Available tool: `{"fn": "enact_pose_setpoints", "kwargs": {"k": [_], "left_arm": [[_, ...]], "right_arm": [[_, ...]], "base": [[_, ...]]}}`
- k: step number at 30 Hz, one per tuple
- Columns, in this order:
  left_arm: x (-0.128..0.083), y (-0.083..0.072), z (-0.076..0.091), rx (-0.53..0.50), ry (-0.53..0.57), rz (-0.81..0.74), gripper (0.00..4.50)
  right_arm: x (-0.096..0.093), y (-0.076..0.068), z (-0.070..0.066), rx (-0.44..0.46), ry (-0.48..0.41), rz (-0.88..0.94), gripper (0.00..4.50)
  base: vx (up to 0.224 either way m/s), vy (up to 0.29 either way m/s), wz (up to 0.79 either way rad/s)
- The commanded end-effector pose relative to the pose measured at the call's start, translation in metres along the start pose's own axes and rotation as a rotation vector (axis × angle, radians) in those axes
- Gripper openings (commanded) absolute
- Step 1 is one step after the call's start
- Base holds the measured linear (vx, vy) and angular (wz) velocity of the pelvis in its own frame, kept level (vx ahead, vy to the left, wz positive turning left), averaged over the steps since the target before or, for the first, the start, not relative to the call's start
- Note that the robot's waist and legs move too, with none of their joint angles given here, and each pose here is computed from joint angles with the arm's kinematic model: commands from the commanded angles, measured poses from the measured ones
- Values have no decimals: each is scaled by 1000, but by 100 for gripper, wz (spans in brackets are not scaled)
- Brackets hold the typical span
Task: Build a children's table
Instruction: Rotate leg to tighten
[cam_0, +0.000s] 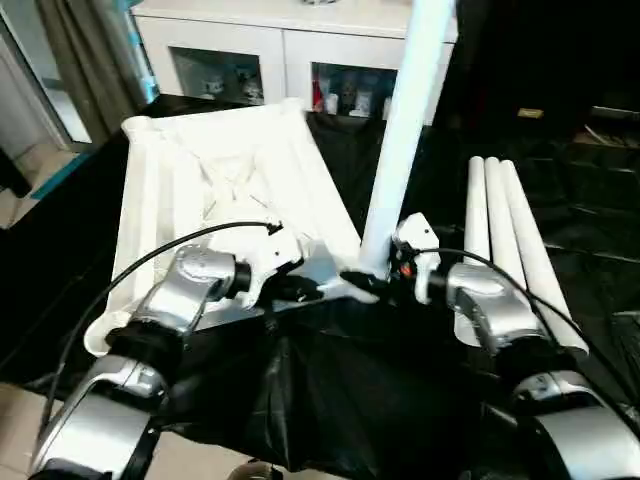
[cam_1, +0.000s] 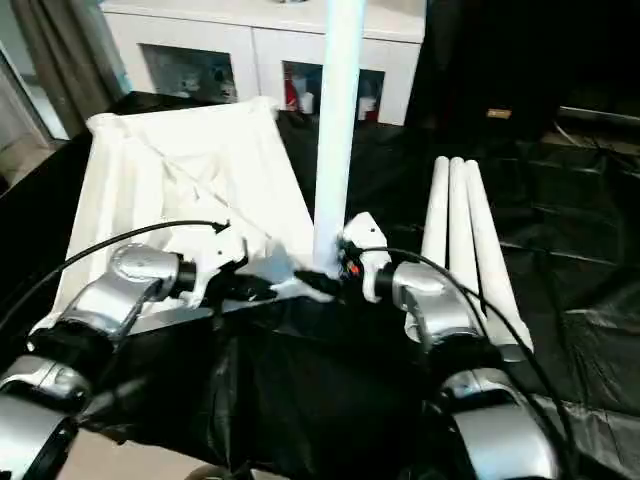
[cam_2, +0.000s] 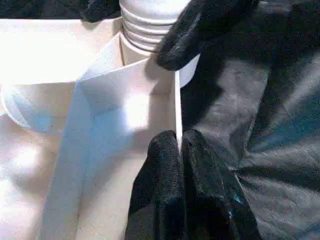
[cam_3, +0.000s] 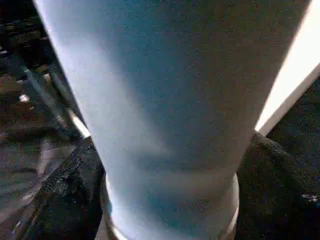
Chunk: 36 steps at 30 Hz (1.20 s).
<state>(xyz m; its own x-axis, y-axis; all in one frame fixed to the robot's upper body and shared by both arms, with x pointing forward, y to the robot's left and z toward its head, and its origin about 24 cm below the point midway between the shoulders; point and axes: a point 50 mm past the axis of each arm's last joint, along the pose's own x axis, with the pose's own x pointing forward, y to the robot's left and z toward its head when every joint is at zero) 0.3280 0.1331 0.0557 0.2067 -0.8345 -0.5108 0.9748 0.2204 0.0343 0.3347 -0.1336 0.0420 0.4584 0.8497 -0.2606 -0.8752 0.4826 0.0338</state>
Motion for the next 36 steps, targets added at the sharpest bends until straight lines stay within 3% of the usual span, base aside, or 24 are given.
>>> {"fn": "enact_pose_setpoints", "kwargs": {"k": [1, 6, 9, 16, 18, 21, 25, 27, 30, 36], "left_arm": [[-1, -6, -5, -6, 21, -59, 0], [-1, -6, -4, -6, 16, -55, 0], [4, -3, -4, -10, 21, 8, 0], [28, 18, 4, -141, 50, 316, 0], [37, 24, 9, -199, 61, 433, 0], [48, 26, 20, -213, 48, 494, 0], [62, 22, 32, -188, 24, 466, 0], [66, 19, 34, -160, 14, 432, 0], [64, 18, 32, -141, 8, 409, 0], [39, 18, 20, -103, -20, 279, 0]], "right_arm": [[-6, -6, 8, 6, -31, -10, 332], [-3, -2, 7, 28, -41, 17, 294], [0, 2, -1, 58, -34, -17, 281], [13, -10, -27, 236, 52, -459, 278], [16, -14, -31, 320, 60, -630, 278], [24, -12, -31, 370, 69, -717, 278], [43, -3, -19, 296, 59, -633, 278], [51, 1, -9, 264, 15, -551, 347], [50, 0, -5, 251, -11, -496, 361], [26, -6, 0, 92, -13, -287, 374]], "base": [[0, 0, 0], [0, 0, 0], [0, 0, 0], [0, 0, 0], [0, 0, 0], [0, 0, 0], [0, 0, 0], [0, 0, 0], [0, 0, 0], [0, 0, 0]]}}
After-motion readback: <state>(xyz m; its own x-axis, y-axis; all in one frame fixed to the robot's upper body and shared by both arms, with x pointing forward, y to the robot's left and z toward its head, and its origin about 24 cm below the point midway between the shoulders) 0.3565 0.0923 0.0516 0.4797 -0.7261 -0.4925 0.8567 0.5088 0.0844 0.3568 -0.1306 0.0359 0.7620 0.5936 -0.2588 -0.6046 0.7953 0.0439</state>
